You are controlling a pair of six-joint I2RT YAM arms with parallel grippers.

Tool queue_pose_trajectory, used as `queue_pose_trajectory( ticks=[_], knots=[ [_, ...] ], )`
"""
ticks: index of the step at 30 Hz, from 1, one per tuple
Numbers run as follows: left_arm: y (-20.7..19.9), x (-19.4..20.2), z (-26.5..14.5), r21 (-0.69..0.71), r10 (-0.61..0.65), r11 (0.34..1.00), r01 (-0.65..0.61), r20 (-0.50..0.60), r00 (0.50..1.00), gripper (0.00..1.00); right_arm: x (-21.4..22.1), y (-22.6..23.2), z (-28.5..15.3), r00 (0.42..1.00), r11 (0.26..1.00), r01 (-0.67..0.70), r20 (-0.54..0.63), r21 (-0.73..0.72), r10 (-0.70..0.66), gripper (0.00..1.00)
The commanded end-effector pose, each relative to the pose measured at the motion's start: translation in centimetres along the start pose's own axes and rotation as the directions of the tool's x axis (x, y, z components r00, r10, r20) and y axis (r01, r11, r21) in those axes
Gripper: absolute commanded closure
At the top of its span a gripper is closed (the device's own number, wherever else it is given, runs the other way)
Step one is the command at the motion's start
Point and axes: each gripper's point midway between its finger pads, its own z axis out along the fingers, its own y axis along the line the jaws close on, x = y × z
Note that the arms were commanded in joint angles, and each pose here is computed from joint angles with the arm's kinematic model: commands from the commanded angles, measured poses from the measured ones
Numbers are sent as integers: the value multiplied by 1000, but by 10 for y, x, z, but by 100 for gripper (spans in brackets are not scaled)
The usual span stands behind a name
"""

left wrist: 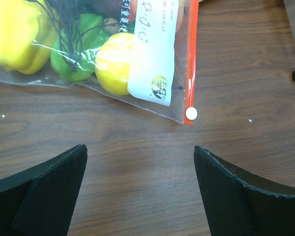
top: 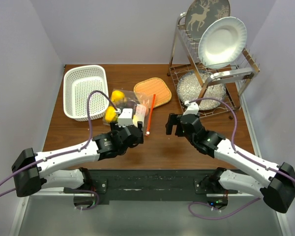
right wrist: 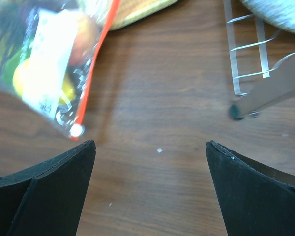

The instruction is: Open the zip-top bag and remove the fake food

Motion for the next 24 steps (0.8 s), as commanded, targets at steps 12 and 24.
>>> queue_pose_trajectory(
  ticks=[12,24],
  knots=[
    [-19,12,47,123,-196,971,206,-90,976,22,55,61,19,964,921,-253,-162,-297,213,5],
    [-40,18,70,203,-333,920,335,-43,942,30,67,58,24,946,903,-315,-172,-293,274,7]
  ],
)
